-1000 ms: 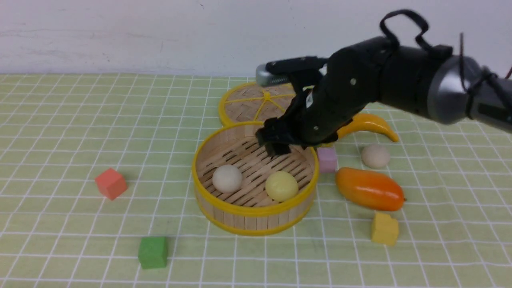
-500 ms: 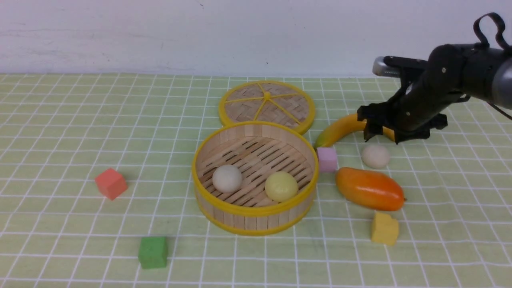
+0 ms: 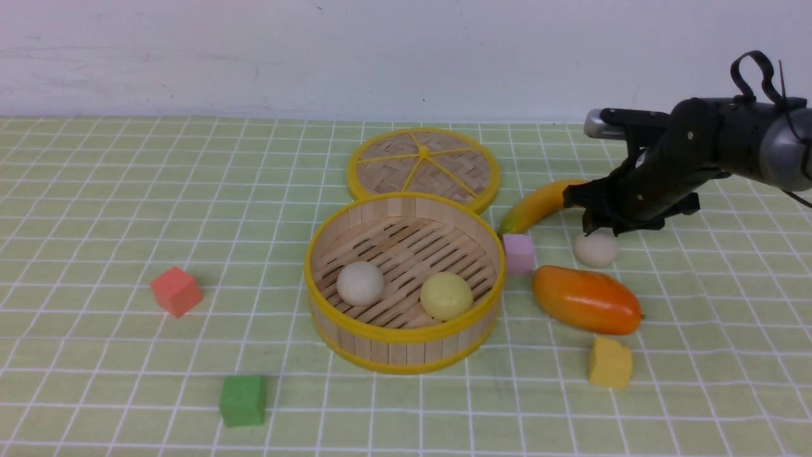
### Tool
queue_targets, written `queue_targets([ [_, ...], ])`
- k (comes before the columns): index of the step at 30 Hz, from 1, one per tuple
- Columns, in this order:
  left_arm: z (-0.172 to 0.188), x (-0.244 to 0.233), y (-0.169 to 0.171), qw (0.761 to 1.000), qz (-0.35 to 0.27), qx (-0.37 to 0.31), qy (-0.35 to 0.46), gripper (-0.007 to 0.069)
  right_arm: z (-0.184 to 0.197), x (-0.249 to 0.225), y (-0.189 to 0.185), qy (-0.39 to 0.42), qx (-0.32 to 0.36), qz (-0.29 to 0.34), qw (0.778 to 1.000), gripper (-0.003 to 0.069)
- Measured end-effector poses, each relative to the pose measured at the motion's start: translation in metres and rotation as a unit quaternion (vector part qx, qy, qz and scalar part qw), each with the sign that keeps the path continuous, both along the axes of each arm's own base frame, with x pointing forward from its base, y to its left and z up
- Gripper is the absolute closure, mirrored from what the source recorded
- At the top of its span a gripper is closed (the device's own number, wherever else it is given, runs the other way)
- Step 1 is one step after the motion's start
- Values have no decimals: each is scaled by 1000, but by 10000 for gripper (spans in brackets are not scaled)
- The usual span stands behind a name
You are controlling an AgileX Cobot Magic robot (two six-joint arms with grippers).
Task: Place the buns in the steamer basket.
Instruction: Use the right arm to grab a steamed stuffed bun, then use the right arm to put the steamed stuffed bun into the steamer
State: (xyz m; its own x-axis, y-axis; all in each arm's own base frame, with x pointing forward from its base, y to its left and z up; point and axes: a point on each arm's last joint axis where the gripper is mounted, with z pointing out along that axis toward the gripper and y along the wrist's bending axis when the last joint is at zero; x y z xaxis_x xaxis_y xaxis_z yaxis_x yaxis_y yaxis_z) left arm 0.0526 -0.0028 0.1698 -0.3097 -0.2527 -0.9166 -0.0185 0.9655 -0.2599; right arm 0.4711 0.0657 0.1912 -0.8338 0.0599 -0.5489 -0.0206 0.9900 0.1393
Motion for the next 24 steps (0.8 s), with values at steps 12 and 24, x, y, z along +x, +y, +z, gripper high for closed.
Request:
queue_targets([
  [12, 0, 0, 0, 1000, 0, 0, 0, 450, -12, 0, 1, 23, 15, -7, 1000, 431],
  [24, 0, 0, 0, 1000, 0, 0, 0, 438, 51, 0, 23, -18, 73, 49, 996, 649],
])
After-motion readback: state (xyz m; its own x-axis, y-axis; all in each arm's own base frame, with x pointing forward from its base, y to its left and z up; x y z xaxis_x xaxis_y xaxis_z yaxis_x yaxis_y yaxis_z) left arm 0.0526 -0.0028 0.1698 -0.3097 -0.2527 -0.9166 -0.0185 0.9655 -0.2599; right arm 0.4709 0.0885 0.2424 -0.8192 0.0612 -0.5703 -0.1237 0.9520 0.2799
